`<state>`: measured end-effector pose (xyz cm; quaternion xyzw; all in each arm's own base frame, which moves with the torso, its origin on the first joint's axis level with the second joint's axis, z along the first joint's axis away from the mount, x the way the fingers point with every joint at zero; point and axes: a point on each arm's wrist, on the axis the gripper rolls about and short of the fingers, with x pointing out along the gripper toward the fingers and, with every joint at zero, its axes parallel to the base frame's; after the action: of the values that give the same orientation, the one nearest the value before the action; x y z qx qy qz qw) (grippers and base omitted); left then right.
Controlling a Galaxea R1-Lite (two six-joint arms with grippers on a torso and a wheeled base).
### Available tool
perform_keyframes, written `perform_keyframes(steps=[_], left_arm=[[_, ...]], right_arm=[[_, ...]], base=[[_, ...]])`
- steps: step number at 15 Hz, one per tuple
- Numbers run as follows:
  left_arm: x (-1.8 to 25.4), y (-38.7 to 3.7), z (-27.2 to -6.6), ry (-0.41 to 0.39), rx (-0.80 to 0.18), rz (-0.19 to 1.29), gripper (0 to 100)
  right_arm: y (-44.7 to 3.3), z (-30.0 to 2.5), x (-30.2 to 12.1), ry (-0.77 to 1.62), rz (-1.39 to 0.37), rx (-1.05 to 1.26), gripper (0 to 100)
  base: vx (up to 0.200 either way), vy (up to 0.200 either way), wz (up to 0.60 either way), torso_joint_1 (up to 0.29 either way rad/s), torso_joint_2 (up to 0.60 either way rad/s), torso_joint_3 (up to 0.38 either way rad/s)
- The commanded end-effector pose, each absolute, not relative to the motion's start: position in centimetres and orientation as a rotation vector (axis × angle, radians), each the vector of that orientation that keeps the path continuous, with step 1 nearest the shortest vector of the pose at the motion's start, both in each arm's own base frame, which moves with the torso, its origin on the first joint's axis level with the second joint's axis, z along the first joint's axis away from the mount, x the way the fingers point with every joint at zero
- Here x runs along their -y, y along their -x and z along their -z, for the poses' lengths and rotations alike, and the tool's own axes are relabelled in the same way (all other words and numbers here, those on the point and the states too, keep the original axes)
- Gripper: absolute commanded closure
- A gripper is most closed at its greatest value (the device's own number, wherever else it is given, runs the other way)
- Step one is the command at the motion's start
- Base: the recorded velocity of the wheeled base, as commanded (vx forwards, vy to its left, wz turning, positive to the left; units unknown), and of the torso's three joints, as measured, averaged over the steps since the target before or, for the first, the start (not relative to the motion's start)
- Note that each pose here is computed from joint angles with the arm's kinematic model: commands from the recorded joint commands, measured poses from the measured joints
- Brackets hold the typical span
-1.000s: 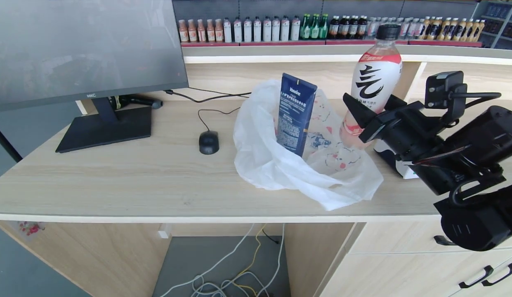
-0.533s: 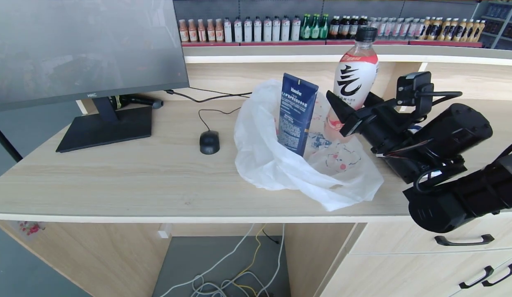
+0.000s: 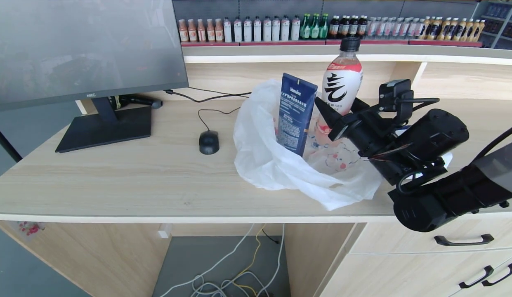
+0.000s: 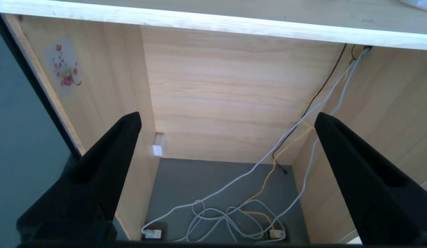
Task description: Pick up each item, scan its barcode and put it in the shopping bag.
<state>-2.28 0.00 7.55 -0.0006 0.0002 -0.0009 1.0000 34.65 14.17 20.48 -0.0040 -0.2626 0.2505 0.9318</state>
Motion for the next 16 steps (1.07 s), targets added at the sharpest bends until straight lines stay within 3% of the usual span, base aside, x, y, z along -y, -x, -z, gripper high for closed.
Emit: perform_keyframes(steps=[1,16], left_arm=[[0.0,2.3,-7.5,0.002,0.000,0.002,0],[0.0,2.3,-7.5,0.002,0.000,0.002,0]], right_arm=[[-34.6,-20.3,-15.2,0.002,-0.538,0.539,100],[-34.8,-17.1,-14.9,0.017,-0.538,0.424,100]], base=[[0.000,0.000,0.00,0.000,0.00,0.000],[0.000,0.000,0.00,0.000,0.00,0.000]])
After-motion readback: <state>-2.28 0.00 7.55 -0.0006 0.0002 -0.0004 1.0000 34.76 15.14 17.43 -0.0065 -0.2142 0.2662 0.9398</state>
